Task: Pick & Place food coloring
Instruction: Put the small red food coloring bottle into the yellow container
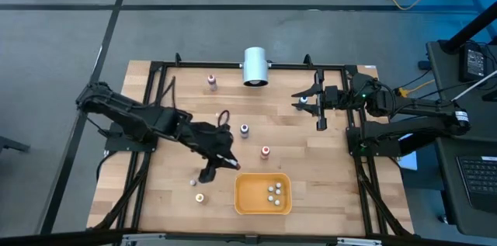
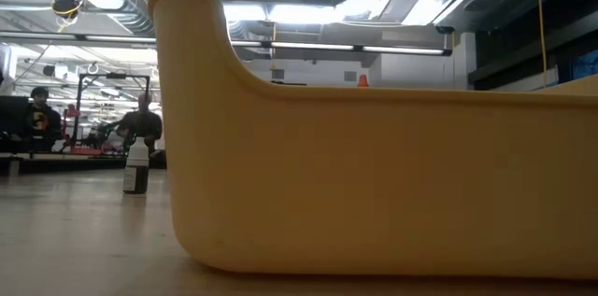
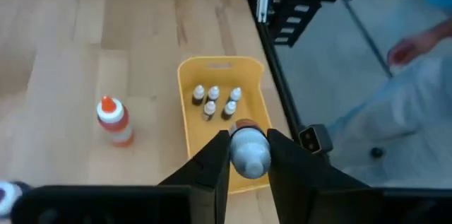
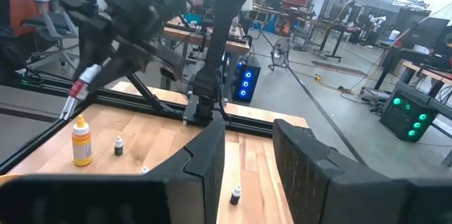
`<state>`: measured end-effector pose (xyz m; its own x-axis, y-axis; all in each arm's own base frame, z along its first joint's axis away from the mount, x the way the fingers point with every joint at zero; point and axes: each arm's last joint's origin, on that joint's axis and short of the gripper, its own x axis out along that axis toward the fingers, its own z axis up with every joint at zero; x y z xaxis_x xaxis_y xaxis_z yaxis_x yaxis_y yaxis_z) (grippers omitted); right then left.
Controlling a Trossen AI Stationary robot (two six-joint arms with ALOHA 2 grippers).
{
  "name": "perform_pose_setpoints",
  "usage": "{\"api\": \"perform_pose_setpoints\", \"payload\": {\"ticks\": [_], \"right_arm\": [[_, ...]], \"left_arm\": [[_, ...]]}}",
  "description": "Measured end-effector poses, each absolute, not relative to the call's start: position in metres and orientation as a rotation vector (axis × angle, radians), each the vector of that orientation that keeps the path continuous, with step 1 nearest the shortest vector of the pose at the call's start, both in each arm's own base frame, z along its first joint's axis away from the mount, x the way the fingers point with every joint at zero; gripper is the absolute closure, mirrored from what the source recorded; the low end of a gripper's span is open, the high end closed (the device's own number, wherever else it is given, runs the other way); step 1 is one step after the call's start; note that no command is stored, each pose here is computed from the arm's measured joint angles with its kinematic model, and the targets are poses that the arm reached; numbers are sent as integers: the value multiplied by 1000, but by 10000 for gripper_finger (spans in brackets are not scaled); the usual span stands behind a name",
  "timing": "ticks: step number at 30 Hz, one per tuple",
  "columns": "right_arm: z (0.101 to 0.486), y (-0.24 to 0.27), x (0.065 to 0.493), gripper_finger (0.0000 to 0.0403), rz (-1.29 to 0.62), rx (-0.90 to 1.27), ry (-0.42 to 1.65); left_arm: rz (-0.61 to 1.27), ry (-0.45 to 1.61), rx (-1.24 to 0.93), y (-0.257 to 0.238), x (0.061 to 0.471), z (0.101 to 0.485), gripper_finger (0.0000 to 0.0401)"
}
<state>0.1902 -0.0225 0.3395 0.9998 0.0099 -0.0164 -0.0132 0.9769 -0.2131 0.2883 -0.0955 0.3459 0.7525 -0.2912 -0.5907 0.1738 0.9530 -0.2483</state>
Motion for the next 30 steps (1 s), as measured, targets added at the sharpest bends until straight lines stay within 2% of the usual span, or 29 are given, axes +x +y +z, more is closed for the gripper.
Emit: {"api": "perform_pose_setpoints", "payload": {"ticks": [6,14,30], "right_arm": [[340,-22,190,280,12,-215,15],[340,-22,190,280,12,-215,16],[339,-22,190,280,13,-215,20]], "left_arm": [[-246,737,-99,-103,317,358,324],[-224,777,-77,-109,349,349,324],[-161,949,-75,-114,391,281,321]]}}
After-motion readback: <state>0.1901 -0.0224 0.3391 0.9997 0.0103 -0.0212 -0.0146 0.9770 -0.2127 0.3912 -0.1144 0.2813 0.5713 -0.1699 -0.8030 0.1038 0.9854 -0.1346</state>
